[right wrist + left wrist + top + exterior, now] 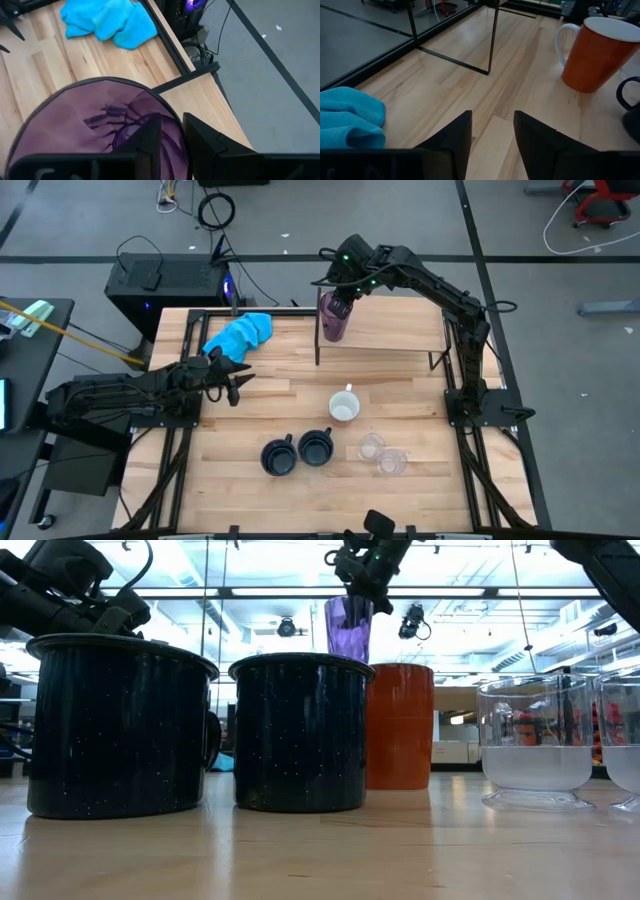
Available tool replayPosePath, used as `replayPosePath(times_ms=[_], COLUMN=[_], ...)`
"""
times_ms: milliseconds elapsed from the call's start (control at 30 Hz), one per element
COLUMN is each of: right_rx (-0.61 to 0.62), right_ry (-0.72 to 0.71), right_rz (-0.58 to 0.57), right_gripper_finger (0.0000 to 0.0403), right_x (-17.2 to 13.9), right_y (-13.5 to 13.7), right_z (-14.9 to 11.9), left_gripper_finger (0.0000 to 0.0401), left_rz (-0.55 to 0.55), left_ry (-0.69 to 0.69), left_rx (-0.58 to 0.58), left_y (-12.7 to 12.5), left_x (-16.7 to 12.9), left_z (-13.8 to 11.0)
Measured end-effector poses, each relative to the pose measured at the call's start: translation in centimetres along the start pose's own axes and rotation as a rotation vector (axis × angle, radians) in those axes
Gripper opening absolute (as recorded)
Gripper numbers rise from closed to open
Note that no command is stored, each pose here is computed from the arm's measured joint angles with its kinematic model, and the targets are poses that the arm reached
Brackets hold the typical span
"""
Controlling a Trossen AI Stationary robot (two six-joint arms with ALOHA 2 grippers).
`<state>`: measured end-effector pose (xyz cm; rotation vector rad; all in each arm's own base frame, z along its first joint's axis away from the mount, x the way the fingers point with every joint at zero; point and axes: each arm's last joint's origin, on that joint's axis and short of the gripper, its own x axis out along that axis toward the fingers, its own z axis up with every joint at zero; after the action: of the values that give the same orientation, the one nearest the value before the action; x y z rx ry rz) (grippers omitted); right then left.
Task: Stack small to large cups/mugs on shelf
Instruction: Put the violet cup on the shelf
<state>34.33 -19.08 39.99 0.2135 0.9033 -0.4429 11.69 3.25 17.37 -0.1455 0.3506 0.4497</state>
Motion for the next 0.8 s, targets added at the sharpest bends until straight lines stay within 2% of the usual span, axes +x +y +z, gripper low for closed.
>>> replayPosePath(times_ms=[800], right_rx=[0.0], right_ry=[-0.024], right_rz=[0.047], right_gripper_finger=[0.0087], right_x=[-0.01], right_y=[0.17], right_z=[0.23], left_gripper_finger=[0.0156], left_rz=[0.0], left_ry=[0.0], left_rx=[0.0], left_y=[0.0], left_x=[0.0], left_z=[0.0])
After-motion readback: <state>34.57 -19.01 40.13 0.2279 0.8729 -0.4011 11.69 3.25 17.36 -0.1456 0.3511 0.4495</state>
